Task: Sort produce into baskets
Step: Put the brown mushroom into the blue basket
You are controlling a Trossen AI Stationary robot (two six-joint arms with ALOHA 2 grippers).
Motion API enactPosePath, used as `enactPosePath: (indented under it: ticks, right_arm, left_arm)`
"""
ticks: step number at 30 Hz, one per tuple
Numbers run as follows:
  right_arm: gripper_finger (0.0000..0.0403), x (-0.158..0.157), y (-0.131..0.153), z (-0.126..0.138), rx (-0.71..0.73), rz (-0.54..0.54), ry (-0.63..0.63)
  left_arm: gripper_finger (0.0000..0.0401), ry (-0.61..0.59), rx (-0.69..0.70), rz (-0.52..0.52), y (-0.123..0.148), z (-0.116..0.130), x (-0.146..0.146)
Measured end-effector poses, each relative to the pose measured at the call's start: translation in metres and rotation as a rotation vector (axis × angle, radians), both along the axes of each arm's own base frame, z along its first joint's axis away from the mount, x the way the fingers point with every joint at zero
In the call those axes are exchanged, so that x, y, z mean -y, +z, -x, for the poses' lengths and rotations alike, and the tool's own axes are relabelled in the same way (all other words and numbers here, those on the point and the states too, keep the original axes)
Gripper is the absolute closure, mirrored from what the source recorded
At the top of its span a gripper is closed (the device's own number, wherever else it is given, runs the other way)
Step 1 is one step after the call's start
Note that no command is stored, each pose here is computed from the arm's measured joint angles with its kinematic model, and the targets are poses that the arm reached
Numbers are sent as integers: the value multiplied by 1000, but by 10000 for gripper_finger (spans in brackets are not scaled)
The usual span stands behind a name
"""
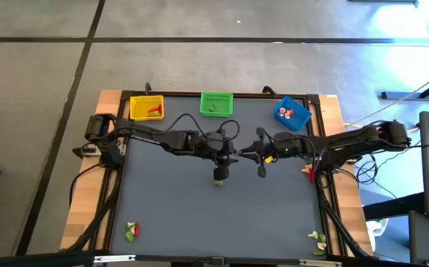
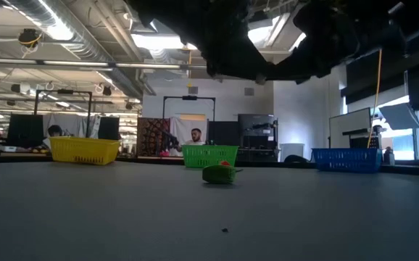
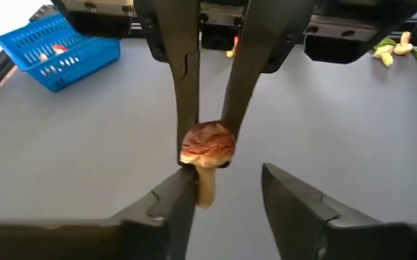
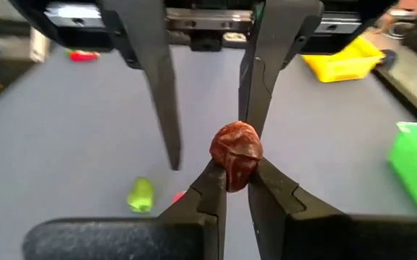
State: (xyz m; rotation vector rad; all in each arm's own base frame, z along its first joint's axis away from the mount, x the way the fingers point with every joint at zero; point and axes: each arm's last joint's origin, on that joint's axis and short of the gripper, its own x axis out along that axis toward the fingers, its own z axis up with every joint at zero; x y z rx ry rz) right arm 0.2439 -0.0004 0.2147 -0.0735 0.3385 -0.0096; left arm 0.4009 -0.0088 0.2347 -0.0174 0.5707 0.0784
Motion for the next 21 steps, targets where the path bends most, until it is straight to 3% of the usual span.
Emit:
enactPosePath:
  ticks: [10,21]
  right_arm:
    - [359,8,27,12,-195,170,-207]
    - [359,21,33,38,-310,276,-383]
  left_arm:
    - [217,38,-106,106,-5,9,3]
    - [216,71,-138,102,-7,12,2]
